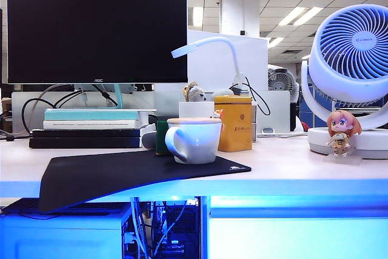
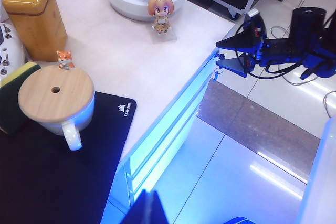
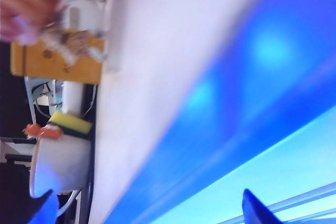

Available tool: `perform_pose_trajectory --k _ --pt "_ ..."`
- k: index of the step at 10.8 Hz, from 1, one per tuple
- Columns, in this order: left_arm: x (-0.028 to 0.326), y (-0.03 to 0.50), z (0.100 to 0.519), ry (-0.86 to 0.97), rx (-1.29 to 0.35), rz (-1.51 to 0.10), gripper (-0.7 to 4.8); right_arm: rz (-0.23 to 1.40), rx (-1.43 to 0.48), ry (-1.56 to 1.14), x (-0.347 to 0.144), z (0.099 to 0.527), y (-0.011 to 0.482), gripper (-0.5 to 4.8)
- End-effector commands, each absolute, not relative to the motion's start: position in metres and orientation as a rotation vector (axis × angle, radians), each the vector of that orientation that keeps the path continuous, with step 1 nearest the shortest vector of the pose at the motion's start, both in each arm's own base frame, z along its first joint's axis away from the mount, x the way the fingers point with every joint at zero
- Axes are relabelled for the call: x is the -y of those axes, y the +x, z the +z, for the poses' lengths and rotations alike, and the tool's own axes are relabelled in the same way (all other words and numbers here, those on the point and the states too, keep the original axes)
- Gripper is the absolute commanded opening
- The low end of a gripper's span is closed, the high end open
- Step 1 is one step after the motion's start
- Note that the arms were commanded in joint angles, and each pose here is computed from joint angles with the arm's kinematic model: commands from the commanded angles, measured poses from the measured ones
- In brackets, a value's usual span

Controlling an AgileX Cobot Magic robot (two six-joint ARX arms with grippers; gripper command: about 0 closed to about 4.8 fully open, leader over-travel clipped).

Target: Open the drawer, place the cleaning sponge inside, then close the drawer.

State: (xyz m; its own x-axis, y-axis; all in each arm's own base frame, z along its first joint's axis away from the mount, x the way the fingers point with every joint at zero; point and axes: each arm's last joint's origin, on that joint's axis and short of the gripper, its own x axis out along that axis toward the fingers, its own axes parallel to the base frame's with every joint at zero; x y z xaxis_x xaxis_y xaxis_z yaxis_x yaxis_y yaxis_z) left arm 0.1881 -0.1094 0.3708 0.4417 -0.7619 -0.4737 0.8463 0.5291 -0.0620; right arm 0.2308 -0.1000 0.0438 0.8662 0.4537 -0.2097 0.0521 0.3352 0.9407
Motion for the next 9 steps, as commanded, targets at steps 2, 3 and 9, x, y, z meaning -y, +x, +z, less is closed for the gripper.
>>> perform_pose_trajectory --k 2,3,9 --pt "0.110 0.188 0.375 0.198 -0.447 -1.012 -0.05 0.147 -0.412 1.113 0.099 0.046 0.227 4.79" --pt "0.110 0.188 0.375 0.198 -0.445 -1.012 -0.06 0.149 -0.409 1.109 0.099 0.047 0.229 4.79" --pt "0.110 0.188 0.375 0.198 -0.448 -1.012 -0.06 0.200 -0.422 1.111 0.101 0.041 0.243 4.79"
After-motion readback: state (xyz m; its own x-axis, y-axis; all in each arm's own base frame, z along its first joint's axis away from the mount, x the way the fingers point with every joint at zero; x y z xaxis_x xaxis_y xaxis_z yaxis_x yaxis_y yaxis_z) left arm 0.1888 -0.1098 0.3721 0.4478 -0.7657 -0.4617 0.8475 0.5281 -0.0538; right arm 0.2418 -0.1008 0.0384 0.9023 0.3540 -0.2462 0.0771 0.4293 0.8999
